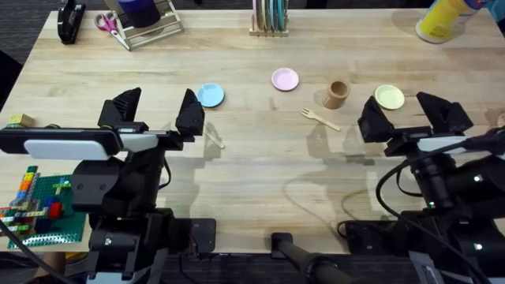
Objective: Pick up a utensil and set it on the pink plate, then put the other utensil in the container.
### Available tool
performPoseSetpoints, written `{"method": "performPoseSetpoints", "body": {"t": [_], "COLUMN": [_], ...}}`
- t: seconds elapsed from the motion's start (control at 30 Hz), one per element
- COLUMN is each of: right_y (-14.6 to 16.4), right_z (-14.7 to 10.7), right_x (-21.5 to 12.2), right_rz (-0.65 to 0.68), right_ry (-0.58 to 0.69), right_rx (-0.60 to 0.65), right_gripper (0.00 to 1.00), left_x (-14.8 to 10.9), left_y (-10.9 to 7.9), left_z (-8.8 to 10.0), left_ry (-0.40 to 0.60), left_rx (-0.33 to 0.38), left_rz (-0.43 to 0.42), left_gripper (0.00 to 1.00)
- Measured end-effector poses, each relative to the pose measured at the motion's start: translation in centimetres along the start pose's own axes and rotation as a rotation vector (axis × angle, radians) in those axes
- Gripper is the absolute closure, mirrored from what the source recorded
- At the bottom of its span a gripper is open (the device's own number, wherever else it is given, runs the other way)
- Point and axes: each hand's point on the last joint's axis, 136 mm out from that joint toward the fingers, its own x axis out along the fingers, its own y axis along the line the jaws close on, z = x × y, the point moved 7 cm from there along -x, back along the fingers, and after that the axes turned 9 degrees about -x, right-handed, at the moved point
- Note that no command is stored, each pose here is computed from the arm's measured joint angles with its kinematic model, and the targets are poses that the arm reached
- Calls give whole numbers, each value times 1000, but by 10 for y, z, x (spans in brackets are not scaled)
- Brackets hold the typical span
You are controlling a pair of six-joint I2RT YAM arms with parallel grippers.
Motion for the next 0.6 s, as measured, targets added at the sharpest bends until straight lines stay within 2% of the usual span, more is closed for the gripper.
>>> {"method": "performPoseSetpoints", "body": {"t": [0.43,0.6], "right_y": [0,-2], "right_z": [1,9], "right_x": [0,0], "right_rz": [-1,-10], "right_ry": [-5,-49], "right_rx": [0,-2], "right_gripper": [3,3], "left_x": [0,0], "left_y": [0,0], "left_z": [0,0], "left_ry": [-1,0], "left_rx": [0,0], "left_rz": [0,-3], "left_gripper": [6,7]}}
